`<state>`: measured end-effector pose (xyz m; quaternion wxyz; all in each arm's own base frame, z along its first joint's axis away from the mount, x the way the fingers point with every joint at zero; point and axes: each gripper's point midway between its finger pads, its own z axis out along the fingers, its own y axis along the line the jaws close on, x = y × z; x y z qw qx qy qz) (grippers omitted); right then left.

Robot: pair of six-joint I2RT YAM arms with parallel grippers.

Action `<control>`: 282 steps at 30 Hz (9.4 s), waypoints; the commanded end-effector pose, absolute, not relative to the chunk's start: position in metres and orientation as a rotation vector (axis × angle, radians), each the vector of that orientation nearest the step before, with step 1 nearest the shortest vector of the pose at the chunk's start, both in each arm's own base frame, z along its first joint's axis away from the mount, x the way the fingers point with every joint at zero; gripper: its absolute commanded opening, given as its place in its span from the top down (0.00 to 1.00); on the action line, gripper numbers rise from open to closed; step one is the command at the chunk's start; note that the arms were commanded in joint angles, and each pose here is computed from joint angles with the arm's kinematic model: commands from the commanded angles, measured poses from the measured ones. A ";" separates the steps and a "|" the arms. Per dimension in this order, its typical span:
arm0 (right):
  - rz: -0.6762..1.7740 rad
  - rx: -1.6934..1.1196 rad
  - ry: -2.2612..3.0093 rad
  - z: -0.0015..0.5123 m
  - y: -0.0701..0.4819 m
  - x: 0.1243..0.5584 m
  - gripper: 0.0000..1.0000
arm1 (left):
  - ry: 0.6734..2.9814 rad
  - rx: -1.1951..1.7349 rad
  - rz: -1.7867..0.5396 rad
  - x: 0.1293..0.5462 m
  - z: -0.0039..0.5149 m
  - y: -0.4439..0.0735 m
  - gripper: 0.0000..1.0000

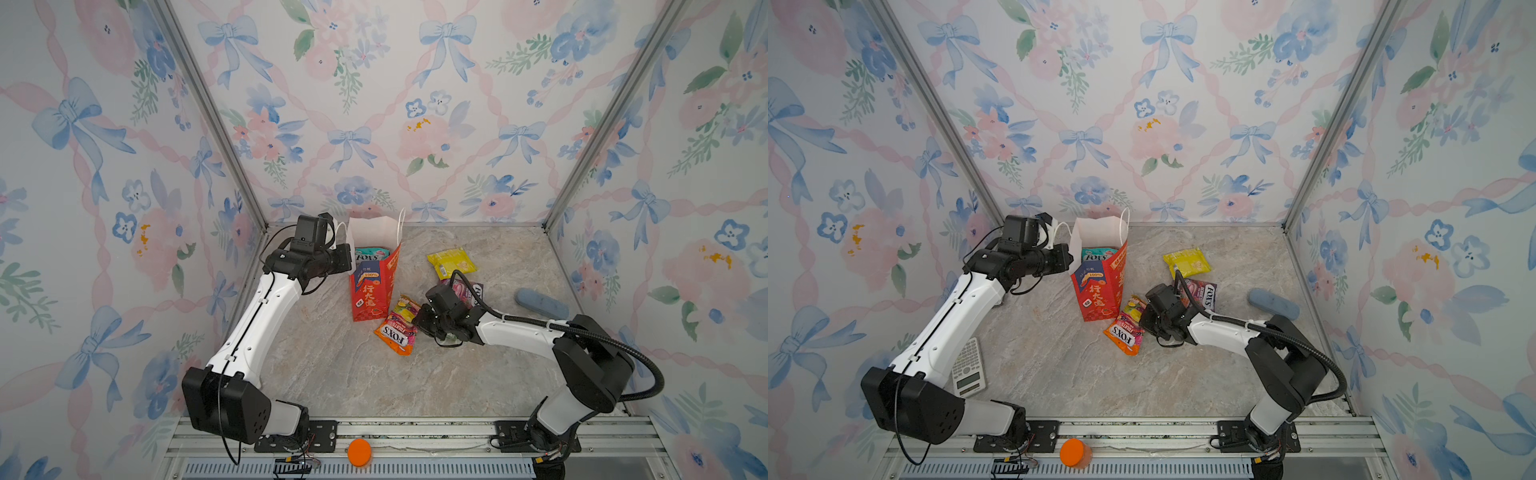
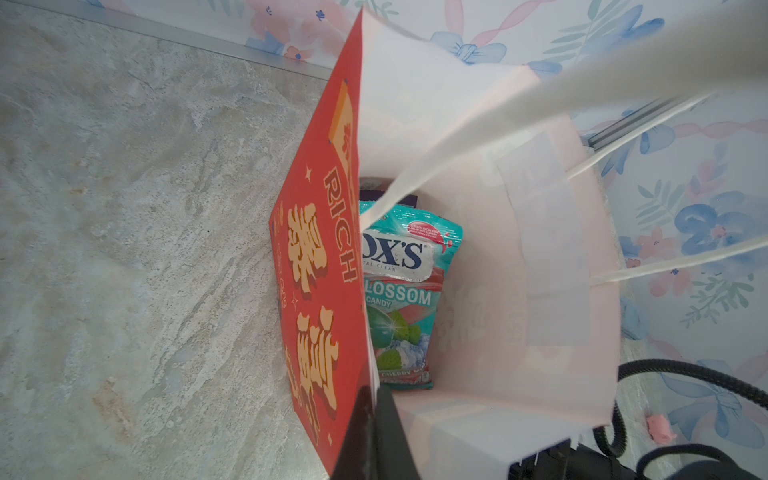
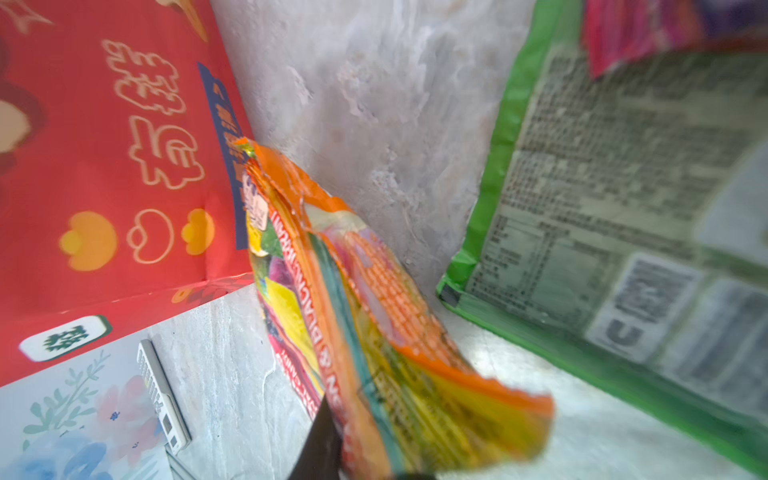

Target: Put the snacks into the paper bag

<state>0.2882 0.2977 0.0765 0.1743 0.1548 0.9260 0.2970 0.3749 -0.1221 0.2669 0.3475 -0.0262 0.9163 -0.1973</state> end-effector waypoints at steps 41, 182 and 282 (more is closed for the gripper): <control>0.652 -0.273 1.828 0.466 0.295 0.349 1.00 | 2.435 -0.073 -0.526 0.369 0.255 -0.124 1.00; 0.750 0.993 2.355 0.062 0.139 0.348 0.15 | 2.436 -0.082 -0.523 0.367 0.254 -0.121 1.00; 0.937 -0.325 1.942 0.401 0.275 0.338 1.00 | 2.424 -0.099 -0.527 0.363 0.257 -0.117 1.00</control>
